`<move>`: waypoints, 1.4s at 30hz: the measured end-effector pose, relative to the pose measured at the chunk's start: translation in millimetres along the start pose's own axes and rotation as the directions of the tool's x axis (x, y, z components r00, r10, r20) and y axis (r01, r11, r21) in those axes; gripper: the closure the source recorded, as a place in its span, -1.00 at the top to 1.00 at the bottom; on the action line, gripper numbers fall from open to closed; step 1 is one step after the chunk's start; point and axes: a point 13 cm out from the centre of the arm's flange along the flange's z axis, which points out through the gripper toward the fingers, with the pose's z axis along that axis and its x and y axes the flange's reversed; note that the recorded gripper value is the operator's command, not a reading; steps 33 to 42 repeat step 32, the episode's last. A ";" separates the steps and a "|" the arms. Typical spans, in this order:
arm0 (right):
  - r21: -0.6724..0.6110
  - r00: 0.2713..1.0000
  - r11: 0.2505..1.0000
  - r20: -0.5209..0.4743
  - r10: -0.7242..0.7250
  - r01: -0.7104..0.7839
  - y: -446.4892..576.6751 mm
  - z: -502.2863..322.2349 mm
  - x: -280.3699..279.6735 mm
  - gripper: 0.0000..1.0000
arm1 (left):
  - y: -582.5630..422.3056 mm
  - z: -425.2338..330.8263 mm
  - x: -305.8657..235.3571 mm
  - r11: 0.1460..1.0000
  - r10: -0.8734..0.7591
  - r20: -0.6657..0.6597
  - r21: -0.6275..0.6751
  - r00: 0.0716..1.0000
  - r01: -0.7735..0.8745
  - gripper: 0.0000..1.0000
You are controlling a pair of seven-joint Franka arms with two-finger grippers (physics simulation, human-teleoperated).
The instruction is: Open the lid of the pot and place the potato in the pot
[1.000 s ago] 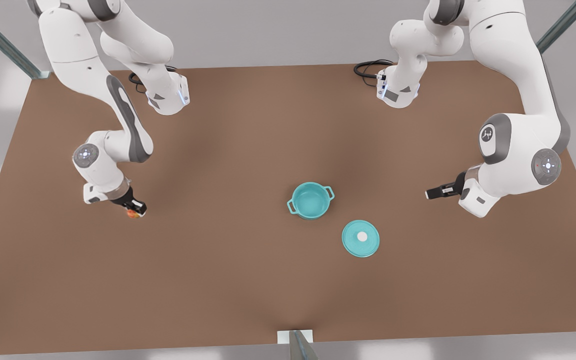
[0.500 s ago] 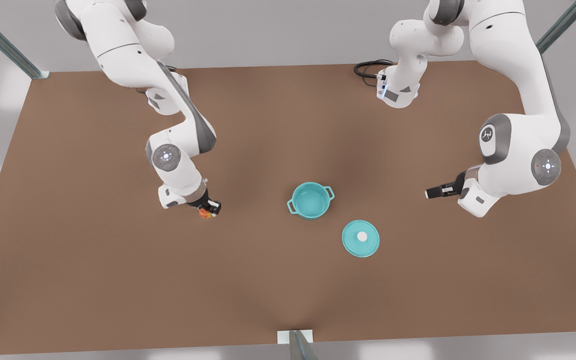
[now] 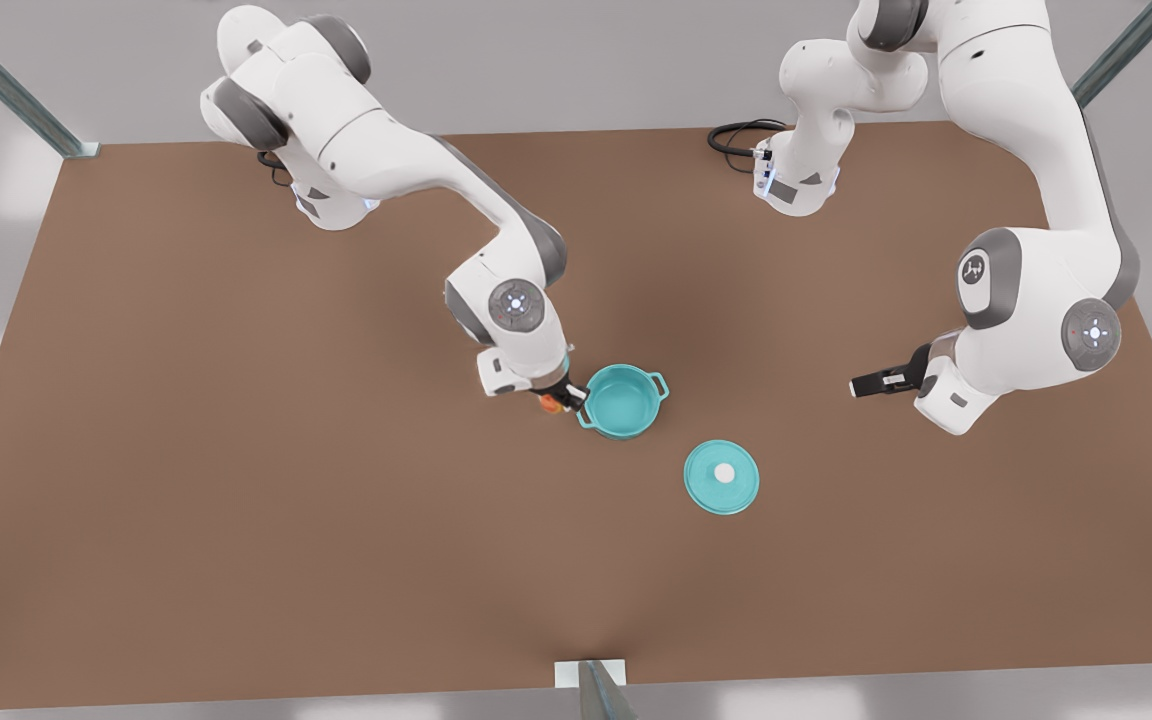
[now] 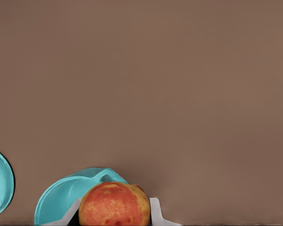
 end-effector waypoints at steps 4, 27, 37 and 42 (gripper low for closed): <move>0.010 0.999 0.999 -0.007 0.046 -0.046 26.8 23.5 32.0 0.13 | -0.4 0.3 0.1 1.000 0.000 0.000 0.000 1.000 0.000 1.00; 0.063 0.716 0.716 0.149 0.682 -0.695 -294.2 -169.6 -320.5 1.00 | -4.6 -2.9 -0.7 0.999 0.011 0.014 -0.032 1.000 -0.011 1.00; 0.165 0.802 0.785 0.091 0.591 -0.597 -435.2 -192.8 -324.6 1.00 | -2.0 -28.3 -12.2 0.992 0.064 0.082 -0.113 0.995 -0.055 1.00; 0.165 0.802 0.785 0.091 0.591 -0.597 -435.2 -192.8 -324.6 1.00 | -2.0 -28.3 -12.2 0.992 0.064 0.082 -0.113 0.995 -0.055 1.00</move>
